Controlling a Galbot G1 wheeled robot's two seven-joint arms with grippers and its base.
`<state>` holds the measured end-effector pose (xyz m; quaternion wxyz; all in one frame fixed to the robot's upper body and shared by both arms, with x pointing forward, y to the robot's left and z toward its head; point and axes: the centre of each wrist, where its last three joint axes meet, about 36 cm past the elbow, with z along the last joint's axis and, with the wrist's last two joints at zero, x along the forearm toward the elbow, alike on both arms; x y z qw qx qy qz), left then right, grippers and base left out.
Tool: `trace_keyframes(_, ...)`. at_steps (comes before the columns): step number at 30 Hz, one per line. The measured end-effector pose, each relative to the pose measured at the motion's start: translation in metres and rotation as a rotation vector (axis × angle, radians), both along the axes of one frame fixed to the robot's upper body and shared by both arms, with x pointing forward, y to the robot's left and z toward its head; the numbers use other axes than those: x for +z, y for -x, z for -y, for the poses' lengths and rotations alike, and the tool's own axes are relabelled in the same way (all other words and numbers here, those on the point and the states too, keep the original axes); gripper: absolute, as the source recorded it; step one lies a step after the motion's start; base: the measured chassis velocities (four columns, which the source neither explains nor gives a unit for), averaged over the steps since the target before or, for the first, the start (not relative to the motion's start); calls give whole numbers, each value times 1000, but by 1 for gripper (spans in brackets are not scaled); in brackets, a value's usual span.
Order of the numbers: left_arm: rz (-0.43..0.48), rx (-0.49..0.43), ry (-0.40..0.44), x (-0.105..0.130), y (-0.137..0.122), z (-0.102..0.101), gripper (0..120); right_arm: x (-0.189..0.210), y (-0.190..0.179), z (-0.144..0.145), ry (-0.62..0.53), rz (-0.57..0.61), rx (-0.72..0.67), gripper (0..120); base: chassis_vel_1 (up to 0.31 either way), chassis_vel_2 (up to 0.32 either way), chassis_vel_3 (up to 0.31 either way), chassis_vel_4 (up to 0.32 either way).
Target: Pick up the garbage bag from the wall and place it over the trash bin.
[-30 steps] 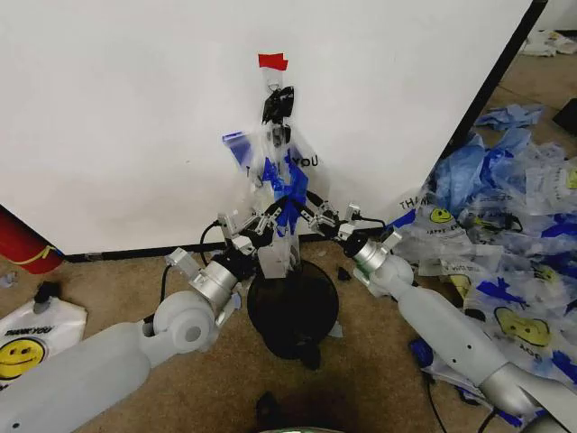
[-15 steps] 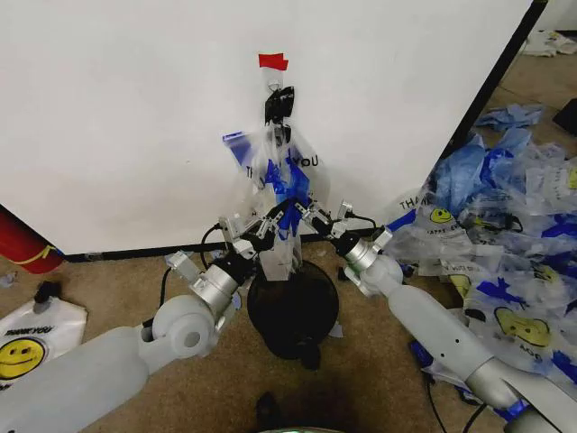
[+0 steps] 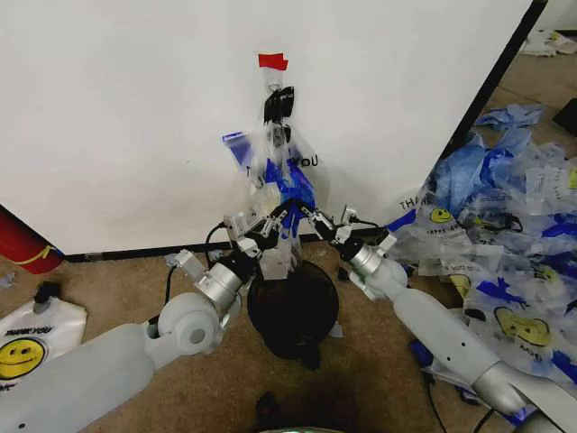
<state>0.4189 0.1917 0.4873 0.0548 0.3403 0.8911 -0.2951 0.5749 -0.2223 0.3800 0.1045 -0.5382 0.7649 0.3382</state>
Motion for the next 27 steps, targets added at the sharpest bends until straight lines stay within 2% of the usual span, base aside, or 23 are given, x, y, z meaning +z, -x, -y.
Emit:
trace_keyframes(9,-5,15,-1,-2,-1,-2,0,13,5,16,-8,22,-10,0,0,0,0,0)
trace_keyframes(17,6,47,-1,5,-3,-12,0,42,20,42,-32,70,-11,0,0,0,0,0)
trace_keyframes(23,22,75,3,21,21,-28,0,62,56,77,-46,75,-41,0,0,0,0,0)
trace_keyframes(27,24,76,-11,27,38,-39,0,54,75,81,-47,48,-45,0,0,0,0,0)
